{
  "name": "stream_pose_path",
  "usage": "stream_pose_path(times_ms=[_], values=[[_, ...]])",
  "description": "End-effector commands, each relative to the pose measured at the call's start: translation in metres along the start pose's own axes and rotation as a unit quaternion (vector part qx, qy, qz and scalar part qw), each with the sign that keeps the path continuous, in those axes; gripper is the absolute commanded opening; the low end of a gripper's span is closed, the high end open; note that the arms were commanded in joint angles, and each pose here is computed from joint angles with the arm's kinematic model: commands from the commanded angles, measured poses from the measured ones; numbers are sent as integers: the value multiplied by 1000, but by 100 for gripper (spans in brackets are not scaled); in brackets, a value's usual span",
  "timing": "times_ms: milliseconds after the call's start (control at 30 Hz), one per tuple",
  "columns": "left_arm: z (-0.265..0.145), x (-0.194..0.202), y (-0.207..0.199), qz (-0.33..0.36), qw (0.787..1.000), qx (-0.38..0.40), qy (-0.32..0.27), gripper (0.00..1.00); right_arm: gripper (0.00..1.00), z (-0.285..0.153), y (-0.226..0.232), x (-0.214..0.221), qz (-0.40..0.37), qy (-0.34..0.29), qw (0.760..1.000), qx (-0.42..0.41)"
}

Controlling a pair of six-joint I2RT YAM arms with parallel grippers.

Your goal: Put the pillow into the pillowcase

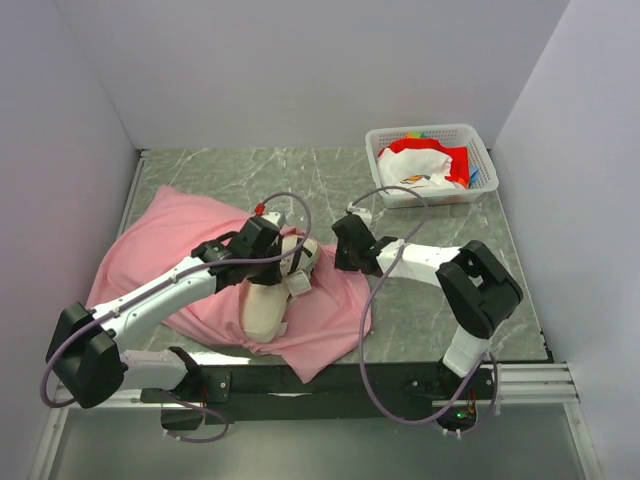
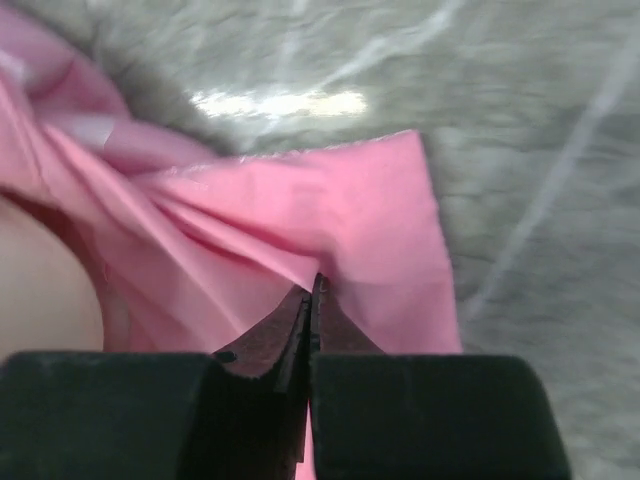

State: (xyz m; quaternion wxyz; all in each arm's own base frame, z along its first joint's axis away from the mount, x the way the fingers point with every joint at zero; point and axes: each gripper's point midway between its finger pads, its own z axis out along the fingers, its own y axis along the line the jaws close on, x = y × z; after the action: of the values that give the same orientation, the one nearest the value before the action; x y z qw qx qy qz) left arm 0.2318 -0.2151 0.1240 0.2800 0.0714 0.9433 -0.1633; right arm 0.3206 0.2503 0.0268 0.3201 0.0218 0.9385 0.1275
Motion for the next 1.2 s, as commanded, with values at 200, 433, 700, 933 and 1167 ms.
stream_pose_path(times_ms=[200,433,700,933,1167], values=[[4,15,13,-88,996,-10,1,1,0,-112,-47,-102,64,-130,988,45],[22,-10,31,-152,988,-16,-13,1,0,-171,-66,-106,93,-184,978,24],[19,-63,-36,-112,989,78,-53,1,15,-132,-78,-71,108,-134,985,10],[43,-74,-68,-69,994,83,-24,10,54,-170,-26,-71,80,-148,982,-86],[-8,-81,-82,-47,992,104,-55,63,59,-164,55,-5,61,-85,963,-250]])
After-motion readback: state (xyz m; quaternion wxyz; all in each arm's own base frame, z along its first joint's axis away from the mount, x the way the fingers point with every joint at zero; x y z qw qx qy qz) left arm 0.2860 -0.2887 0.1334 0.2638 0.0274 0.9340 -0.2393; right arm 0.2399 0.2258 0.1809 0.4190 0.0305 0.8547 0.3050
